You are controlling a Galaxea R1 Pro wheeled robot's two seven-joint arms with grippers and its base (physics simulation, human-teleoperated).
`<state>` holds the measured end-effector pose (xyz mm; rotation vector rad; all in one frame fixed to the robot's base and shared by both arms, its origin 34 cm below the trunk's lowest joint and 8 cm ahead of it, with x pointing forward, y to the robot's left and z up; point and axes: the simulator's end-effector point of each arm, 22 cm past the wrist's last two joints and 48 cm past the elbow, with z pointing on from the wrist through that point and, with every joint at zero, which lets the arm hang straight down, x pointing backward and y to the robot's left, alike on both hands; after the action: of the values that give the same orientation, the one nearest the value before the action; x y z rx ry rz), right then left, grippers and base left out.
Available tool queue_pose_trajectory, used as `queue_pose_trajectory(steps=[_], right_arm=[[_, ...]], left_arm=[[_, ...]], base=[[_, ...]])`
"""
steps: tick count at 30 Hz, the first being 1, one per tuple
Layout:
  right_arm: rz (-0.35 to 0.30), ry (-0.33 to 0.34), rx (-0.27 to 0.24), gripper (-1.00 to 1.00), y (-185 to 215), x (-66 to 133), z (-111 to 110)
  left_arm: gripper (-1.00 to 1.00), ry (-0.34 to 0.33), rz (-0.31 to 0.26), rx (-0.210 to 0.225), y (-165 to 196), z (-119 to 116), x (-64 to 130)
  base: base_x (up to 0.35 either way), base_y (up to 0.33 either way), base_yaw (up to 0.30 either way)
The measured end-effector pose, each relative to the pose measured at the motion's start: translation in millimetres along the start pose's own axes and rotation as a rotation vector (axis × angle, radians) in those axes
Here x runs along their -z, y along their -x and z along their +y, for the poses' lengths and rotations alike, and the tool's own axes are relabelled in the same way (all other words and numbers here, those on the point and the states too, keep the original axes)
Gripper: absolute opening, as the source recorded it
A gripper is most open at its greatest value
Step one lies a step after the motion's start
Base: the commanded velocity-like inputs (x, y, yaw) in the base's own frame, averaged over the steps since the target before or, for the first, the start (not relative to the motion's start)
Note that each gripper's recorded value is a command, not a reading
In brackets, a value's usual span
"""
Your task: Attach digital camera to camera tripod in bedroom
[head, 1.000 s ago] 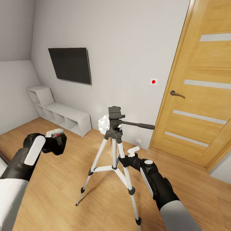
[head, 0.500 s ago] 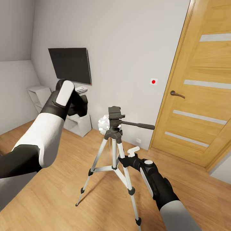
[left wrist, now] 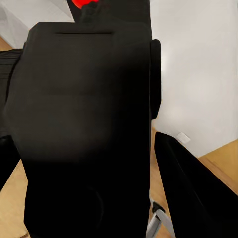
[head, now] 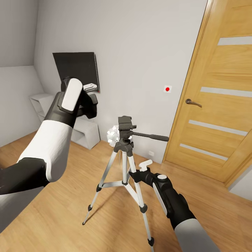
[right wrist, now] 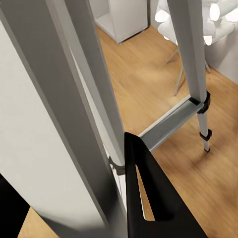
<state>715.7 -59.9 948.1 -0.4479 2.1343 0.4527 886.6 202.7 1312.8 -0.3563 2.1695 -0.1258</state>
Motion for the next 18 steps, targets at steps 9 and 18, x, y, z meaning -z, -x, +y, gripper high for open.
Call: queue_pose_trajectory(steps=[9, 18], right_arm=[[0.0, 0.001, 0.0, -1.0, -0.1, -0.2, 0.2], [0.0, 0.001, 0.001, -1.0, 0.0, -0.3, 0.1]], left_arm=[[-1.0, -0.015, -0.003, -0.036, -1.6, -9.8, 0.4], [-1.0, -0.46, -0.04, -0.037, 15.5, -71.0, 17.5]], base=[[0.0, 0.0, 0.0], [0.0, 0.0, 0.0]])
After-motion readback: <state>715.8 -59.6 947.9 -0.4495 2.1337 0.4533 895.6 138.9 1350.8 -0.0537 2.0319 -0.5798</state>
